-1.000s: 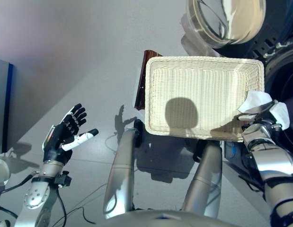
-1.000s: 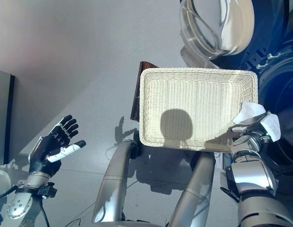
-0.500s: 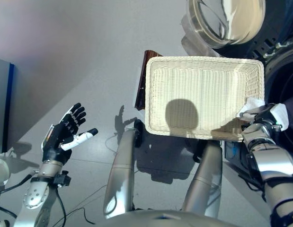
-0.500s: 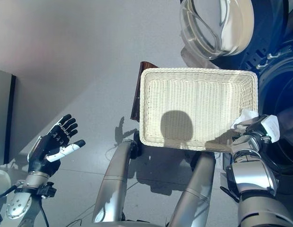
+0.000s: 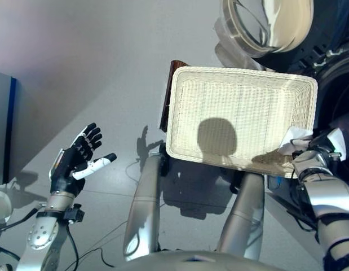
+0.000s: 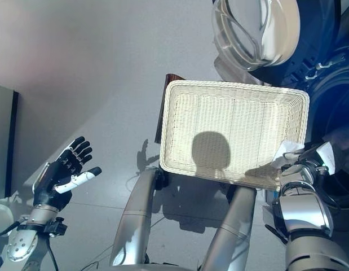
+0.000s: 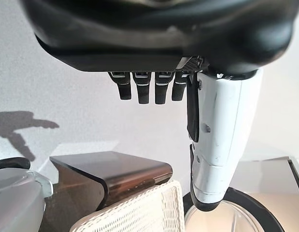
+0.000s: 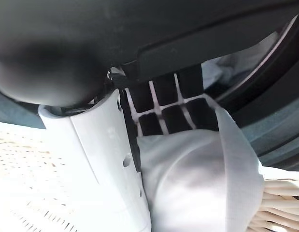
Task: Pick up the clothes and place them into the washing machine
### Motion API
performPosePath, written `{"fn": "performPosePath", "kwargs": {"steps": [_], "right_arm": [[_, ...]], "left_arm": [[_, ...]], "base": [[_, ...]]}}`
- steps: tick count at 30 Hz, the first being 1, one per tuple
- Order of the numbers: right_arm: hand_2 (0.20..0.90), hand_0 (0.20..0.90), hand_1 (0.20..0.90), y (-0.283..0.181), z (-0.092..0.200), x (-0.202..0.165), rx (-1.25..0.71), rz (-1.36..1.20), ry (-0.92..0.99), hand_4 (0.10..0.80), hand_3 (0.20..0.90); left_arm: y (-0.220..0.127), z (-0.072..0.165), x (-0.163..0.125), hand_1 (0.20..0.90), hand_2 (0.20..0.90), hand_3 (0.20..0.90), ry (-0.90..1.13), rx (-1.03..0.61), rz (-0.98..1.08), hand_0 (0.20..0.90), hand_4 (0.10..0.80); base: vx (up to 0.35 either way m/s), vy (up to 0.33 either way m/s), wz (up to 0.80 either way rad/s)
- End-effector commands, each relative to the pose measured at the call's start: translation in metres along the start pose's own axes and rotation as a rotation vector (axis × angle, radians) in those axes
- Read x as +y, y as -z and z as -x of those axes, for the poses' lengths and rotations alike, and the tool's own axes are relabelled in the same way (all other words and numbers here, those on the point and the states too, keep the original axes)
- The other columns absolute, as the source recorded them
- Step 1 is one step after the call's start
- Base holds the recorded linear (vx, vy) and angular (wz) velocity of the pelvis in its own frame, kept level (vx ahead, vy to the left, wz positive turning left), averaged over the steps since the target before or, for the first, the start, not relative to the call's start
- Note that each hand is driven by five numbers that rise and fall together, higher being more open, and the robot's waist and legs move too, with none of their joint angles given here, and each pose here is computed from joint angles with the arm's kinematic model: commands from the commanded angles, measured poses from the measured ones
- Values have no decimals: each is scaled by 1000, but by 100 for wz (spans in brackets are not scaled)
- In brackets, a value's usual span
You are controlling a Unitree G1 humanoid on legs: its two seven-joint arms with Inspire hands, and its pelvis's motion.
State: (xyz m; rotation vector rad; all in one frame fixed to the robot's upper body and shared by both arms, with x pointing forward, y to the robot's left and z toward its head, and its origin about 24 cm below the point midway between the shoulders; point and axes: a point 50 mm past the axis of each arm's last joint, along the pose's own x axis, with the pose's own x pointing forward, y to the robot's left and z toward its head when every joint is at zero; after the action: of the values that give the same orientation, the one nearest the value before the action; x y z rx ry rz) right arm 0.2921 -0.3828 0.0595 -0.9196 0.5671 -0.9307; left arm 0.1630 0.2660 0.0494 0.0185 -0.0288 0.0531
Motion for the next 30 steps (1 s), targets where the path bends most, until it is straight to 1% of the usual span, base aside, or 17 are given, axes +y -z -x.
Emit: {"fn": "performPosePath", "kwargs": {"steps": [1,4,9,12,19,22,30], "right_arm": [[200,200,200,-9,-5,-14,-66,-63,110,300,200],[200,200,200,-14,-4,-14,-90,-97,127,300,200],[200,200,200,-24,-6,-30,-138,-199,237,300,200],[200,200,200,-20,-6,-31,-138,-179,262,300,200],[200,200,200,-24,-2,-17,-180,-138,154,300,200],[200,200,200,-24,-2,-16,-184,-116,136,300,200],[200,200,200,-38,5,-6,-284,-60,86,300,200]], "left_arm": [[-26,5,29,900,900,900,-156,-139,-46,900,800],[-24,6,29,900,900,900,-172,-135,-36,900,800],[-18,8,31,900,900,900,-201,-127,-22,900,800],[-18,8,30,900,900,900,-188,-128,-18,900,800],[-19,5,26,900,900,900,-140,-124,-29,900,800],[-19,5,25,900,900,900,-133,-125,-28,900,800],[-23,4,23,900,900,900,-106,-149,-27,900,800]], "base": [[0,0,0],[0,0,0],[5,-5,-5],[0,0,0],[0,0,0],[0,0,0],[0,0,0]]}}
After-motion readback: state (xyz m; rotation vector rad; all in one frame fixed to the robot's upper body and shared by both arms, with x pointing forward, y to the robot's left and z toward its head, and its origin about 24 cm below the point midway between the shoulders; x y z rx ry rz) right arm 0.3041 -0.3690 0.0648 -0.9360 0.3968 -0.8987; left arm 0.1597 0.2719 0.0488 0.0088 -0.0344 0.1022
